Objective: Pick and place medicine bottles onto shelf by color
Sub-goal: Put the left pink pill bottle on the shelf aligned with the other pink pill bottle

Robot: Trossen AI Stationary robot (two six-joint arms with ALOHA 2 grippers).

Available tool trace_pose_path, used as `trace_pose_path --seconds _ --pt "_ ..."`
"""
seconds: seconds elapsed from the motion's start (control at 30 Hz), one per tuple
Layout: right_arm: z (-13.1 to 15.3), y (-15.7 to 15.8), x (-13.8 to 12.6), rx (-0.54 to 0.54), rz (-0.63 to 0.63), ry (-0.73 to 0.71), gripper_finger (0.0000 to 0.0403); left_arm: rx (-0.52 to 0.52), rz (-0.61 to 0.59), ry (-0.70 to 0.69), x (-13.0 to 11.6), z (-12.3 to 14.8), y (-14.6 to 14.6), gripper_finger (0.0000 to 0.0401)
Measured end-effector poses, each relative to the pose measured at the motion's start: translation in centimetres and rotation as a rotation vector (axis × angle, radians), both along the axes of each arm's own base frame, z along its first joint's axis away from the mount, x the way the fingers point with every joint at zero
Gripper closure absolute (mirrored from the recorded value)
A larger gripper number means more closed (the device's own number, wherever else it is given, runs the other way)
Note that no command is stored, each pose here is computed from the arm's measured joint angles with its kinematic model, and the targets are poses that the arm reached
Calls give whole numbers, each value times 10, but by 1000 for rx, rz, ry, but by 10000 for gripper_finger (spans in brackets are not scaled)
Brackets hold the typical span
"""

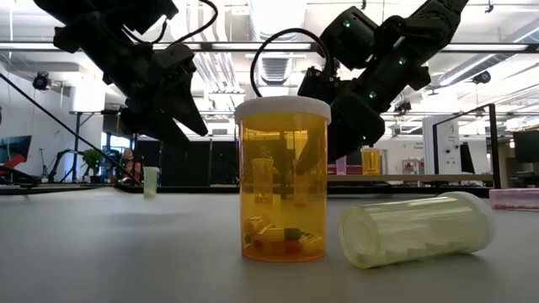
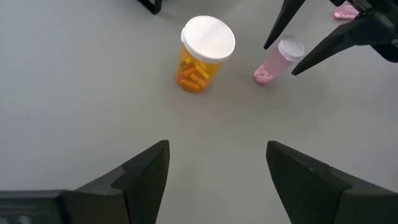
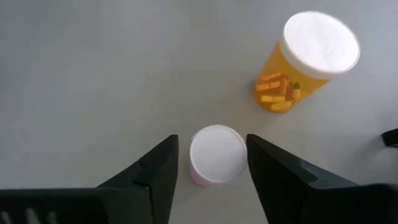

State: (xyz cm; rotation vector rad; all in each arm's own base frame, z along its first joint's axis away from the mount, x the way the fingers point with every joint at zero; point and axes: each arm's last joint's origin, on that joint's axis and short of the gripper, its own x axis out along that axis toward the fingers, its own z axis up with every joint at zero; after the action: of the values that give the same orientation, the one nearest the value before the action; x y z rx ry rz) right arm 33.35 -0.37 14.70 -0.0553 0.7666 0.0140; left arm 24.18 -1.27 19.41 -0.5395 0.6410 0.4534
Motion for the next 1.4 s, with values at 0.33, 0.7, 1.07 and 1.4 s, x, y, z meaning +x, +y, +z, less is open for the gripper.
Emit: trace_pose_path --seconds 0.33,0.7,1.07,1.4 --pt "1 0 0 1 -1 -1 302 0 0 0 0 0 0 149" --pt "34 -12 -20 -46 -47 16 281 0 0 1 0 0 0 149" --pt "80 -77 -73 -131 -538 -10 280 0 0 0 0 0 0 149" --pt "48 -122 -98 -69 -791 -55 289 4 0 0 0 0 0 149"
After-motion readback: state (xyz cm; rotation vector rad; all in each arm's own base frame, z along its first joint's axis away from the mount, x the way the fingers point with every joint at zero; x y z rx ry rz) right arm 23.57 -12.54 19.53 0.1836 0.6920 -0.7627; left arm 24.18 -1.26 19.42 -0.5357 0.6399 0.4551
